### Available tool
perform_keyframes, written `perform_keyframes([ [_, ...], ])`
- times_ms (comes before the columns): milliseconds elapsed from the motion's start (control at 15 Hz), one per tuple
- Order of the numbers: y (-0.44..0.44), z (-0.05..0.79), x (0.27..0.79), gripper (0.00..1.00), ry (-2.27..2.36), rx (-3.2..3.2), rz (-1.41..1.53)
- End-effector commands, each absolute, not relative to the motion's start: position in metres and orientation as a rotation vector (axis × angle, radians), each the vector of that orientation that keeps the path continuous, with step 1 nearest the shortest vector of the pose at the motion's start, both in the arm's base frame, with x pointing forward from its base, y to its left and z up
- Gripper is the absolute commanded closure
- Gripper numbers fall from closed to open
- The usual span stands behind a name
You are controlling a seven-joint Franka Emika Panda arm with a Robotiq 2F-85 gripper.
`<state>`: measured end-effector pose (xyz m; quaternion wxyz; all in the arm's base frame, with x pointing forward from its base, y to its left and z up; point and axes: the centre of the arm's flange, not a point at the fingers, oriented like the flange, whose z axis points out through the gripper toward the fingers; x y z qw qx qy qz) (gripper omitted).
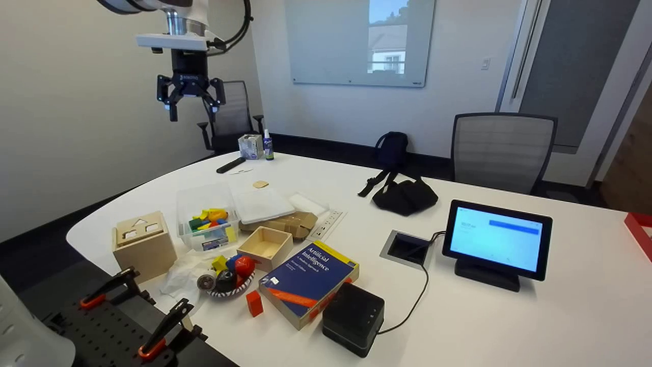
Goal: Fully open the cube-shaped wooden object
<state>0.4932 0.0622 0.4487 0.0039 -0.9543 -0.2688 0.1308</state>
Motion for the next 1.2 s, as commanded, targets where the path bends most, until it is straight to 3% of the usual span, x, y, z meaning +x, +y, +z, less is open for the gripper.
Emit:
perform_keyframes([
  [0, 0.107, 0.433, 0.507, 0.00, -1.144, -2.923, 0.470],
  [733, 0.248, 0.354, 0.455, 0.00, -1.593, -2.770, 0.420],
  [1133, 0.262, 0.330, 0.451, 0.00, -1.624, -2.723, 0.422],
])
